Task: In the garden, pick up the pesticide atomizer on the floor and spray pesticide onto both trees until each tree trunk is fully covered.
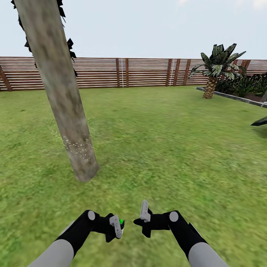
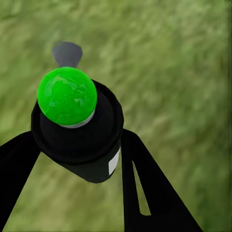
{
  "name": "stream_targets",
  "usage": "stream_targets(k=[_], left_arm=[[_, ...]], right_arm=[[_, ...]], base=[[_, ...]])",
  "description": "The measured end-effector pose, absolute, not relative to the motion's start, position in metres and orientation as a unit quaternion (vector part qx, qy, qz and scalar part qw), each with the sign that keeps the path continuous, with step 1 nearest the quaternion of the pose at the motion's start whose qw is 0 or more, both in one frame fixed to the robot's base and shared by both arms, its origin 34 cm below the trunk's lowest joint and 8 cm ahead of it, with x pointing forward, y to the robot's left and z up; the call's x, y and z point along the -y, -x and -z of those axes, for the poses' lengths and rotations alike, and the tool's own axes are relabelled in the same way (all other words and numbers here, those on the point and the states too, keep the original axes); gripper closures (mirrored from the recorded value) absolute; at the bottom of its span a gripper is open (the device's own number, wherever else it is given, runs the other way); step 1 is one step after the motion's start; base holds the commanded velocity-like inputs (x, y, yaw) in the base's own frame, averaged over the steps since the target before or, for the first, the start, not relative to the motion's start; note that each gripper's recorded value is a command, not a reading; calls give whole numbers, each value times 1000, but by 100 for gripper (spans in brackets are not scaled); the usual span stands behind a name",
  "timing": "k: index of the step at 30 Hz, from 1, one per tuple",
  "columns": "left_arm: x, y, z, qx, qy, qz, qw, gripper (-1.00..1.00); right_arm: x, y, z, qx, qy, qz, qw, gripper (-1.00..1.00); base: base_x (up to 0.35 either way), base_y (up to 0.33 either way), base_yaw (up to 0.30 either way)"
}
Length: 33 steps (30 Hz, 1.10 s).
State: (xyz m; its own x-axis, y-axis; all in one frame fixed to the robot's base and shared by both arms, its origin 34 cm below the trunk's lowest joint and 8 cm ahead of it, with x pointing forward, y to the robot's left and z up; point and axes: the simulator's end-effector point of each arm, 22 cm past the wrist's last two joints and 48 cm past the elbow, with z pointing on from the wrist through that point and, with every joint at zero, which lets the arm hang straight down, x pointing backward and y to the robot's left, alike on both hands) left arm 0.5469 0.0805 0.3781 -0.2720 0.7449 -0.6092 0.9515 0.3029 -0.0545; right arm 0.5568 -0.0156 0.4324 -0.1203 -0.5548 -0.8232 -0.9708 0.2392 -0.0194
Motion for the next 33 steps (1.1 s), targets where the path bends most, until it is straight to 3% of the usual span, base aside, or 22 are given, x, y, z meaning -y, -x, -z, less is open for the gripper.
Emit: stream_targets(k=[33], left_arm=[[-46,-543,-384,-764,-543,233,260,100]], right_arm=[[15,-564,-440,-690,551,-274,382,100]], base=[[0,0,0]])
